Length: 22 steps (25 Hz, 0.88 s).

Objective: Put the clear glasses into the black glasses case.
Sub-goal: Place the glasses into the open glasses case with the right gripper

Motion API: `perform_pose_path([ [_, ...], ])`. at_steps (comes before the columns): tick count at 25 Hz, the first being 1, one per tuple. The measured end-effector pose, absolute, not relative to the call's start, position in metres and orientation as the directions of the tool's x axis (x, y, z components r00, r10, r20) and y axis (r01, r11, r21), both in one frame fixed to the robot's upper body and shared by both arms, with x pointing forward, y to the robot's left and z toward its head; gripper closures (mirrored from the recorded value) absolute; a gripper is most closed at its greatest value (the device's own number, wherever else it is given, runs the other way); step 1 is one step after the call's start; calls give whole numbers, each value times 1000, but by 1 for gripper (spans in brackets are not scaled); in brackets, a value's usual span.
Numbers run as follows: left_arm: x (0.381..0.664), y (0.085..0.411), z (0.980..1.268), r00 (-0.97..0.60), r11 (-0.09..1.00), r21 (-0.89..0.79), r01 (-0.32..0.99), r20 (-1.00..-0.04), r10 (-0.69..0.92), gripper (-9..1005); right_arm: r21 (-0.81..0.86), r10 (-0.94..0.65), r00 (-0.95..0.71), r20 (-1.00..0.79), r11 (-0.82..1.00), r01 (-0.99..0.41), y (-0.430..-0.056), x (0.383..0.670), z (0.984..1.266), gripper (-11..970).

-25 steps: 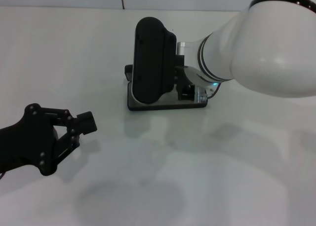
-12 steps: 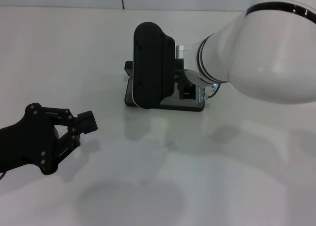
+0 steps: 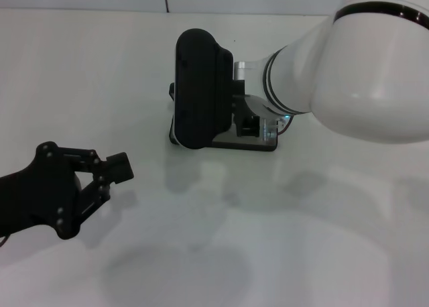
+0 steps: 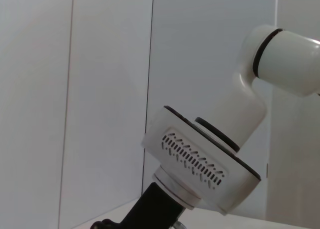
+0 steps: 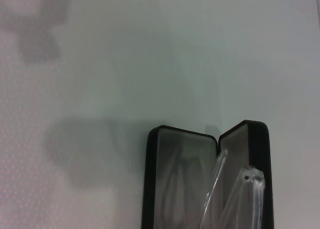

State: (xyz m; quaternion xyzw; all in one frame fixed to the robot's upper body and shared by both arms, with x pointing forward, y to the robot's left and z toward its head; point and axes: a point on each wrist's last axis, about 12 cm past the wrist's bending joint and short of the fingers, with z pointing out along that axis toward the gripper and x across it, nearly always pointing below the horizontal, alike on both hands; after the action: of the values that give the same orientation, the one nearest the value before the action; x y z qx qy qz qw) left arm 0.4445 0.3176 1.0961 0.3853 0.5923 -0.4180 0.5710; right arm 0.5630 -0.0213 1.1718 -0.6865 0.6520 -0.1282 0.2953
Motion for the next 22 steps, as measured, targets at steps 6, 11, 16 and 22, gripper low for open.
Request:
perform_pose_path([
  [6, 444, 315, 1094, -58, 348, -60, 936, -998, -17, 910, -562, -966, 114, -233, 38, -826, -20, 564, 1171, 899],
  [11, 444, 315, 1094, -60, 346, -61, 936, -998, -15, 910, -554, -965, 105, -241, 48, -831, -20, 565, 1170, 895],
  [16, 443, 315, 1094, -60, 346, -62, 936, -998, -15, 909, -545, -963, 81, -256, 74, -835, -21, 568, 1170, 892],
  [22, 443, 315, 1094, -60, 346, -62, 936, -998, -15, 909, -544, -963, 75, -257, 80, -835, -21, 569, 1171, 889],
])
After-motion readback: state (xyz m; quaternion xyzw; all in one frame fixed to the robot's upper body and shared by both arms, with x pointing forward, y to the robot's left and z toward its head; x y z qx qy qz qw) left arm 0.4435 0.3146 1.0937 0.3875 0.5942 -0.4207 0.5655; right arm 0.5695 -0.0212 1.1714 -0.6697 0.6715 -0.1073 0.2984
